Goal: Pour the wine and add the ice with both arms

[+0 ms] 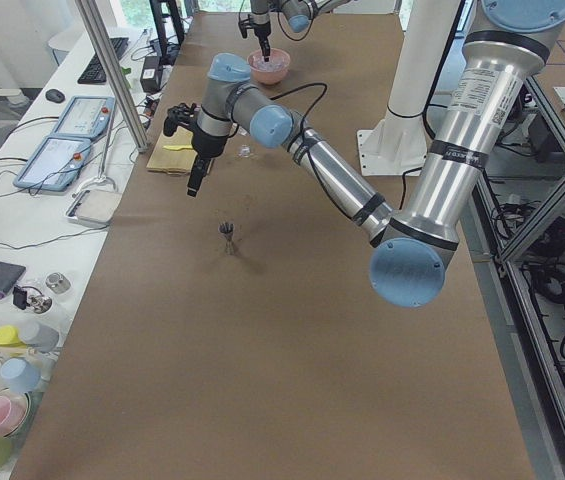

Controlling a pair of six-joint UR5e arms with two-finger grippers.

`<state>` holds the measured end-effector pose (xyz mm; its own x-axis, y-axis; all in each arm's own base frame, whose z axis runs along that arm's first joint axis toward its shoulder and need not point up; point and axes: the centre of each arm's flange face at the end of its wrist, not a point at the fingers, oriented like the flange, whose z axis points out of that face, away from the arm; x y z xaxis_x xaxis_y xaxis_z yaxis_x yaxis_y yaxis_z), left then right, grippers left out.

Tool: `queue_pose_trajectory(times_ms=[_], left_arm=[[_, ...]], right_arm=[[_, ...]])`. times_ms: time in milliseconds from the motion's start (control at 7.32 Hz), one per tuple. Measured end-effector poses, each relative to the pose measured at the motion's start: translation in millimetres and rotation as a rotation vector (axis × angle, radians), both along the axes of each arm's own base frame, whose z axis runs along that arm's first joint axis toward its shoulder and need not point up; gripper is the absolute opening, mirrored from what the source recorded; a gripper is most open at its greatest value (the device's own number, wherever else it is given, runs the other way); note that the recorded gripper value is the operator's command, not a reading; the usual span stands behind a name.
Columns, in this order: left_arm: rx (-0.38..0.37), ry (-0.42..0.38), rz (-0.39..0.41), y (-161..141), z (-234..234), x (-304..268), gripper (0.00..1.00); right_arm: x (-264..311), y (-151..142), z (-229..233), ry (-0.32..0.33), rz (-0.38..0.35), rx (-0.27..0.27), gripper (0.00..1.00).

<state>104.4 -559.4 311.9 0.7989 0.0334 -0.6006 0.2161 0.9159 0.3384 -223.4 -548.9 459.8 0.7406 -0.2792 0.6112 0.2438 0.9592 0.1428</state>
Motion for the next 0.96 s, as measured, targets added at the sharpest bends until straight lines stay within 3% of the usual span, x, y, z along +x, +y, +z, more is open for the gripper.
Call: queue_pose_trajectory(times_ms=[273, 546, 956], left_arm=[[-0.001, 0.0, -0.005, -1, 0, -3, 0.98], [-0.006, -0.006, -0.009, -3, 3, -9, 0.98], [-0.04, -0.107, 0.117, -12, 23, -41, 0.98]], right_arm=[[13, -21, -76, -0.042, 0.032, -0.017, 0.0], [8, -30, -133, -0.129, 0.064, -0.004, 0.0], [-28, -32, -186, -0.296, 0.186, -0.009, 0.0]])
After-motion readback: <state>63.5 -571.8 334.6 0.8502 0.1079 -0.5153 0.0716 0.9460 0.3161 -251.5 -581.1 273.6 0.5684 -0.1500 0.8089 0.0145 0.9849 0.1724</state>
